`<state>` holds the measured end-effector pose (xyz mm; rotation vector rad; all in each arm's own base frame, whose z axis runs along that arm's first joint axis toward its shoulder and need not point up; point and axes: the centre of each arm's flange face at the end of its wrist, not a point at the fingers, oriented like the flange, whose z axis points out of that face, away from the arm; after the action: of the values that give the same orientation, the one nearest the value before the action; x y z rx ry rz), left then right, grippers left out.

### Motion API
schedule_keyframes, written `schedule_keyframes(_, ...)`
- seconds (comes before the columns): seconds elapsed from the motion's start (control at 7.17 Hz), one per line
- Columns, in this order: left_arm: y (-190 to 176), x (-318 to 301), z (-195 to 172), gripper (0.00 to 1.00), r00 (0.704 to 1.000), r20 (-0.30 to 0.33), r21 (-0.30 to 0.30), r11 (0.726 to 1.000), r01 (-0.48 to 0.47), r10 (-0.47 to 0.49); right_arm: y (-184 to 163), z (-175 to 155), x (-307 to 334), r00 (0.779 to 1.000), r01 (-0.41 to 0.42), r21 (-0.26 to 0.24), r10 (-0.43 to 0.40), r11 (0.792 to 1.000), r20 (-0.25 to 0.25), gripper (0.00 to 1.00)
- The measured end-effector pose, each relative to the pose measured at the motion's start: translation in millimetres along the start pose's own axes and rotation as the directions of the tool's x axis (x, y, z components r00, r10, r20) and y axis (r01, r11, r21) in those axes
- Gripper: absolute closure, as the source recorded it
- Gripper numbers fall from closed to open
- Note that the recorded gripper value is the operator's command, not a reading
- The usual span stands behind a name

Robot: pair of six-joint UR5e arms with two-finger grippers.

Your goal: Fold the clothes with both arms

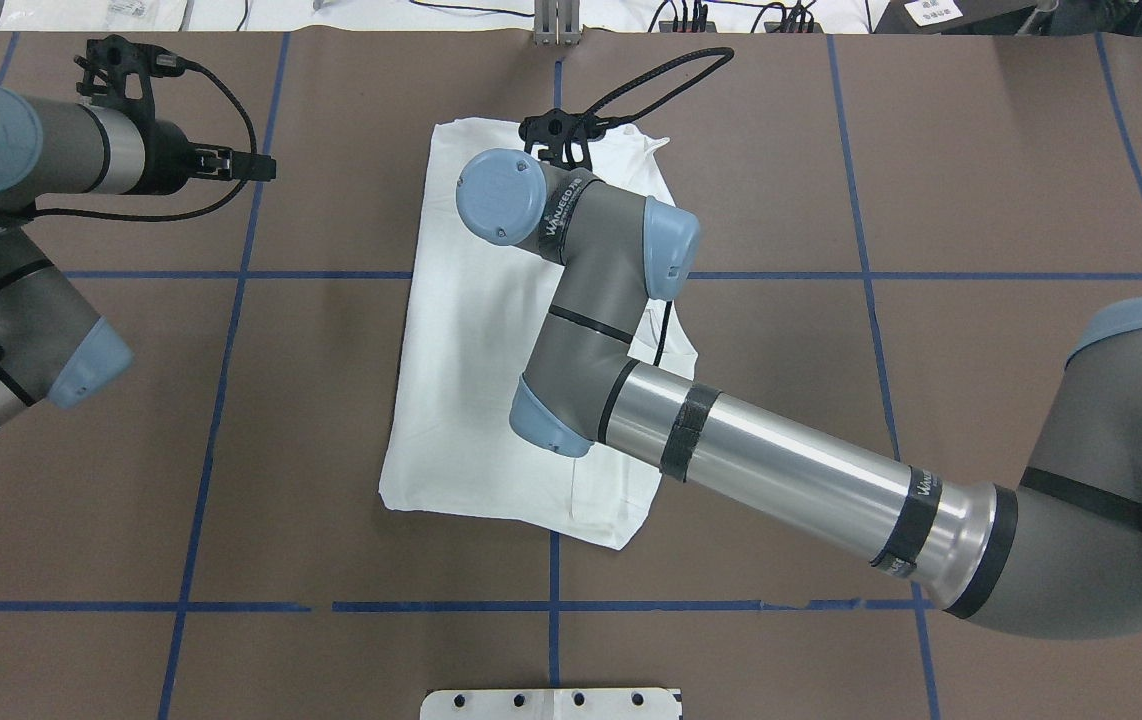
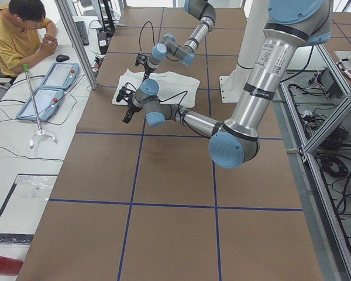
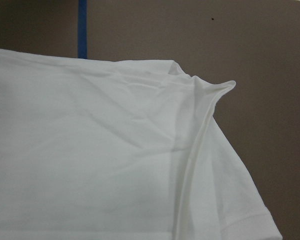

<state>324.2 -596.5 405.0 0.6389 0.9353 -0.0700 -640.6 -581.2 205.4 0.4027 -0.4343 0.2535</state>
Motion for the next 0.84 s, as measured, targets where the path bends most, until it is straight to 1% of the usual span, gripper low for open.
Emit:
schedule_keyframes(0.28,0.9,-1.6,1.7,0.00,1.000,0.003,-0.003,1.000,-0.002,0.002,0.2,13.7,8.3,0.997,0.037,-0.020,-0.038,0.999,-0.060,0.00)
schedule_keyframes(0.42,1.5,-1.9,2.4,0.00,1.000,0.004,-0.005,1.000,-0.003,0.003,-1.1,17.2,12.3,0.996,0.048,-0.026,-0.050,0.998,-0.080,0.00)
schedule_keyframes(0.84,3.0,-1.6,3.7,0.00,1.000,0.004,-0.007,1.000,-0.004,0.004,-4.0,25.1,21.5,0.992,0.056,-0.034,-0.060,0.998,-0.114,0.00)
